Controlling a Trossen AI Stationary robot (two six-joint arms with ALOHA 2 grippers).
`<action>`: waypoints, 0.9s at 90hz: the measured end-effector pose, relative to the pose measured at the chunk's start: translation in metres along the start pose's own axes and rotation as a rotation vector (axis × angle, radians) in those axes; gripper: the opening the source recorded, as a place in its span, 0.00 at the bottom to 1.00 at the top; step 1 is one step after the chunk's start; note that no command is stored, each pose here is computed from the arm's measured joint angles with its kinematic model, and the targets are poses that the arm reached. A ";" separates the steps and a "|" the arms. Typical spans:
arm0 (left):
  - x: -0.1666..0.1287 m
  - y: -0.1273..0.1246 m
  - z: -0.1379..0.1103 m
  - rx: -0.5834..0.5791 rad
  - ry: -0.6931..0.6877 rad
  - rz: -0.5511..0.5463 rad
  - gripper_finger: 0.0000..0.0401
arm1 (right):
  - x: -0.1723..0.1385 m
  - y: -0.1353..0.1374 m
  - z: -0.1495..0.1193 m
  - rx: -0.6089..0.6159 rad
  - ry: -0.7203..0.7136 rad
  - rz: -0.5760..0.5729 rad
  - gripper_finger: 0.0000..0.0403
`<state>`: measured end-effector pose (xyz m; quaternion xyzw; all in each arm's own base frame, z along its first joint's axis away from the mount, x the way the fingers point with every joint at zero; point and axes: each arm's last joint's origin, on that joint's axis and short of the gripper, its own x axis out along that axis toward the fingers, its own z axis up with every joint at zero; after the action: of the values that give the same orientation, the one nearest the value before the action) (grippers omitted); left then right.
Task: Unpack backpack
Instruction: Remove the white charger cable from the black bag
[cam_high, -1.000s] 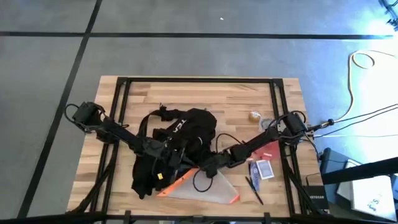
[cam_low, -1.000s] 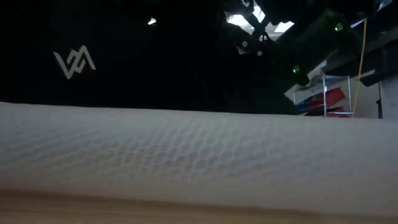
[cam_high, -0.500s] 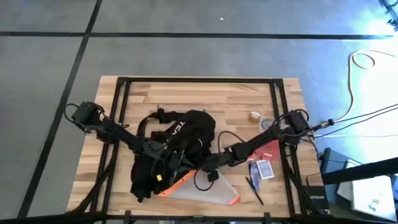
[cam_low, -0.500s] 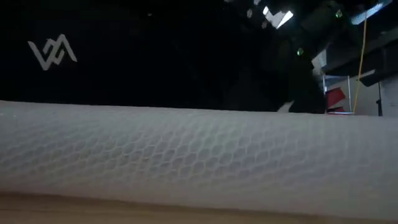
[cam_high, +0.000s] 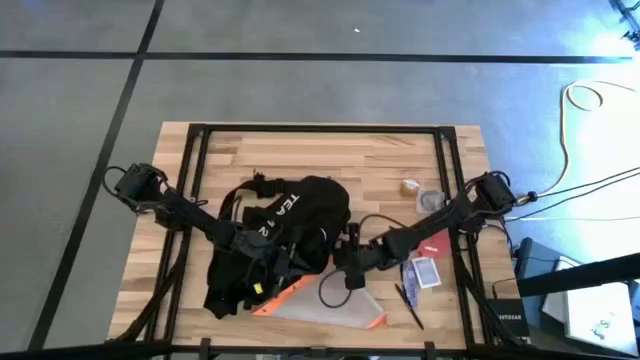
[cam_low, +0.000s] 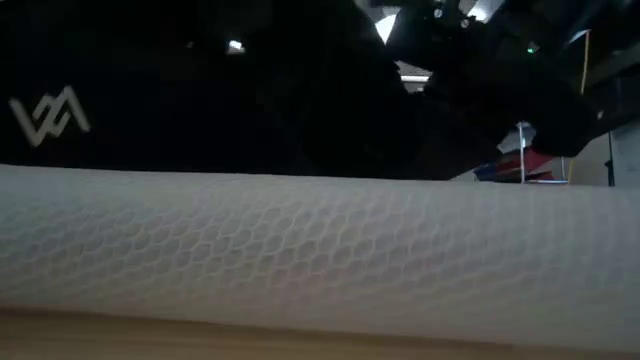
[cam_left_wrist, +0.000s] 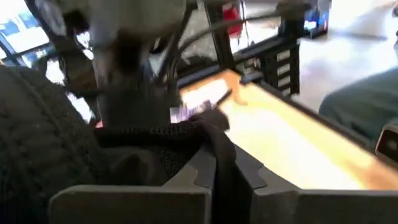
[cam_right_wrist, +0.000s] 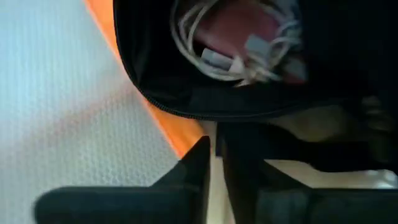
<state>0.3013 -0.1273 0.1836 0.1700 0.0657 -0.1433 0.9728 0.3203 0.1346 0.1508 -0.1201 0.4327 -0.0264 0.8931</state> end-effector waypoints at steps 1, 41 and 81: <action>0.000 0.000 -0.001 0.001 0.006 0.001 0.00 | 0.000 0.001 0.000 0.007 -0.006 -0.009 0.03; -0.001 -0.002 -0.010 0.011 0.099 -0.004 0.00 | 0.028 0.013 0.010 0.104 -0.216 0.001 0.37; 0.000 -0.001 -0.010 0.013 0.104 0.005 0.00 | 0.043 0.013 0.014 0.201 -0.335 -0.129 0.69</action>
<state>0.2997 -0.1246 0.1735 0.1835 0.1148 -0.1324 0.9673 0.3574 0.1432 0.1229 -0.0606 0.2645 -0.1064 0.9566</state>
